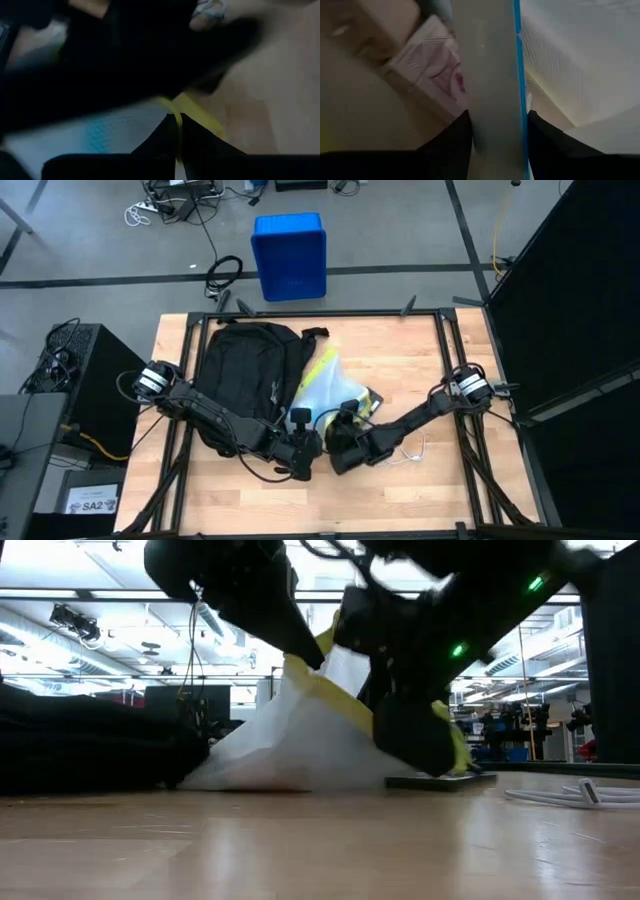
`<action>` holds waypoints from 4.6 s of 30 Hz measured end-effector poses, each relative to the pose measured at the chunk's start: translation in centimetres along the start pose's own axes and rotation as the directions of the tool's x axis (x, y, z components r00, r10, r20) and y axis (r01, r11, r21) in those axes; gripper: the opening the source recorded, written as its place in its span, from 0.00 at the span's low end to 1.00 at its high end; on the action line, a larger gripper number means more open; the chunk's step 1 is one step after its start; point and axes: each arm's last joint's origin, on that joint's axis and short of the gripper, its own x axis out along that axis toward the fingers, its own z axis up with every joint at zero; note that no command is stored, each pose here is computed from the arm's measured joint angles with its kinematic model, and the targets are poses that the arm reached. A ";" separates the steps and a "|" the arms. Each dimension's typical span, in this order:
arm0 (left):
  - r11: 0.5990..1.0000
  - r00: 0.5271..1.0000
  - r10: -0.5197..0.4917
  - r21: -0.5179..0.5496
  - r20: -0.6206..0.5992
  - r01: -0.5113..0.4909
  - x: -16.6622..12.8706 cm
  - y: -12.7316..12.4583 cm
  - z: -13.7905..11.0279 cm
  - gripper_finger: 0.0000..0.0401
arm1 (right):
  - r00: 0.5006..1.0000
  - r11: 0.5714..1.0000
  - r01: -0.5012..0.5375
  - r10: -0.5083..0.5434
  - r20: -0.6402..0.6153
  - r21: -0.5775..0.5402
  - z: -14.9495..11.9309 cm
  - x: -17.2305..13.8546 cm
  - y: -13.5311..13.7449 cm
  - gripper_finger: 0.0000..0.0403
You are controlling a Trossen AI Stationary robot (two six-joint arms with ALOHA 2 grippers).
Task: Unpack backpack
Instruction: Remove the medicine organizer from the zip lock bag, then remove the deck of cards from the zip lock bag
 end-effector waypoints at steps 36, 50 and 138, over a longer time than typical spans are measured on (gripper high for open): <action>0.954 0.936 0.290 -0.017 -0.199 -0.300 0.5 2.9 -2.3 0.00 | 0.993 0.984 -0.065 0.080 -0.089 0.166 -1.4 -14.0 -4.8 0.28; 0.959 0.922 0.276 0.009 -0.273 -0.285 1.0 2.7 -4.6 0.00 | 0.835 0.963 0.069 0.086 -0.543 0.259 -5.5 -12.1 -5.8 0.28; 0.943 0.894 -0.292 -0.054 0.339 0.328 -0.3 3.5 -8.1 0.00 | 0.837 0.662 -0.547 0.459 0.299 0.513 -1.9 10.6 -2.1 0.81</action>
